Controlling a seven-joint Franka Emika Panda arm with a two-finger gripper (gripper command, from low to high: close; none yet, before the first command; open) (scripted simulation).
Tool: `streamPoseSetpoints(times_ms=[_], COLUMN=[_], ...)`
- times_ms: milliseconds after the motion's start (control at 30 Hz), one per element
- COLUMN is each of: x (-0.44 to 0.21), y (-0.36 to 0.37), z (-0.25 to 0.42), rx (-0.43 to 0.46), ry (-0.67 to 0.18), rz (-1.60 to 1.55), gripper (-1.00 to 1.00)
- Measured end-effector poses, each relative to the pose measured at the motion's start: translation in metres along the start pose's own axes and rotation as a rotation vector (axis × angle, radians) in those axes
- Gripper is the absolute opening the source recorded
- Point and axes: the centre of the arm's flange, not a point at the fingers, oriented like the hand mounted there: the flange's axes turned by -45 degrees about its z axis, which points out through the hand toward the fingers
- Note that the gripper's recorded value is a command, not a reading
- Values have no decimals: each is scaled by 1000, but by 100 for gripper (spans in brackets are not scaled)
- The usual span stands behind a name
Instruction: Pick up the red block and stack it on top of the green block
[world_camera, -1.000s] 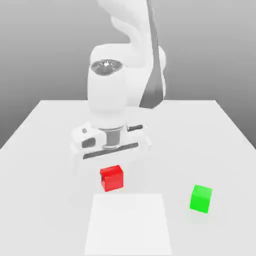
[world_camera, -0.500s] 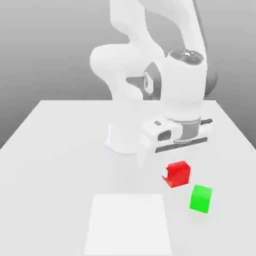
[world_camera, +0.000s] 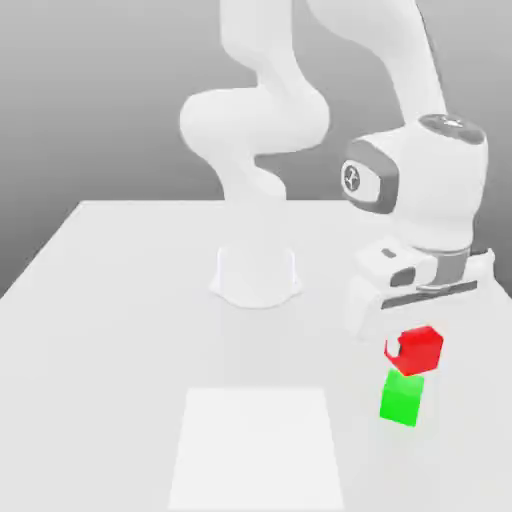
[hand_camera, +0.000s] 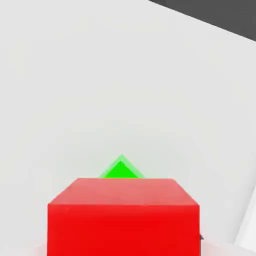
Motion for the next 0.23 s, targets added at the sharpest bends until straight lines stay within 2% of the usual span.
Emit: streamPoseSetpoints(times_ms=[133,167,233], x=[-4,-5,-5], y=[-2,-3,-3], z=[22,27,27], rx=[6,8,8], ry=[-4,-6,-6], rz=[-5,-7,-7], gripper=[-100,100,100])
